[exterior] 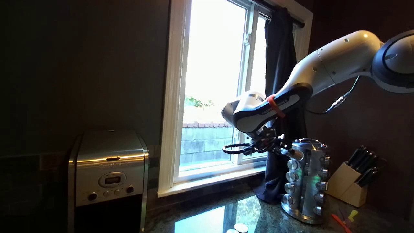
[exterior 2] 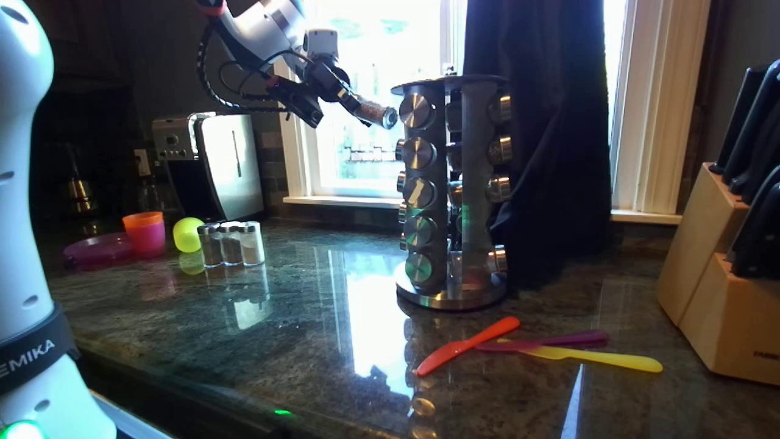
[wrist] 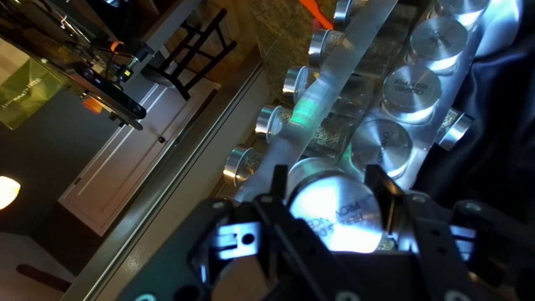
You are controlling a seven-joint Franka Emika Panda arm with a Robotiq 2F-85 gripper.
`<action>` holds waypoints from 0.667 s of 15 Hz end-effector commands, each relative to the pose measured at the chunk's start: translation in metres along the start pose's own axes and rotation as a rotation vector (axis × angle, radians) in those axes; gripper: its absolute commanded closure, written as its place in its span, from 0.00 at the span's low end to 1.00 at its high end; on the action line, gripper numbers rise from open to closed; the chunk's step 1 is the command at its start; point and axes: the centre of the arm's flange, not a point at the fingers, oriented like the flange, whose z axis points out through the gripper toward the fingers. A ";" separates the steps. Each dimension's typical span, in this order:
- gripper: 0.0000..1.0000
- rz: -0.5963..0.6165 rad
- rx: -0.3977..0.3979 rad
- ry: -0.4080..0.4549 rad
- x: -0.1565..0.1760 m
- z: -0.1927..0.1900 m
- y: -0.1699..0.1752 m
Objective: Pick up one spice cellar and place it on the spice rack
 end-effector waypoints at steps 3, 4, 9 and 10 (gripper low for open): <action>0.76 0.011 0.074 0.028 -0.005 0.002 0.002; 0.76 0.021 0.087 0.040 -0.004 0.003 0.000; 0.76 0.053 0.122 0.089 -0.003 0.011 -0.007; 0.76 0.059 0.125 0.095 -0.003 0.012 -0.008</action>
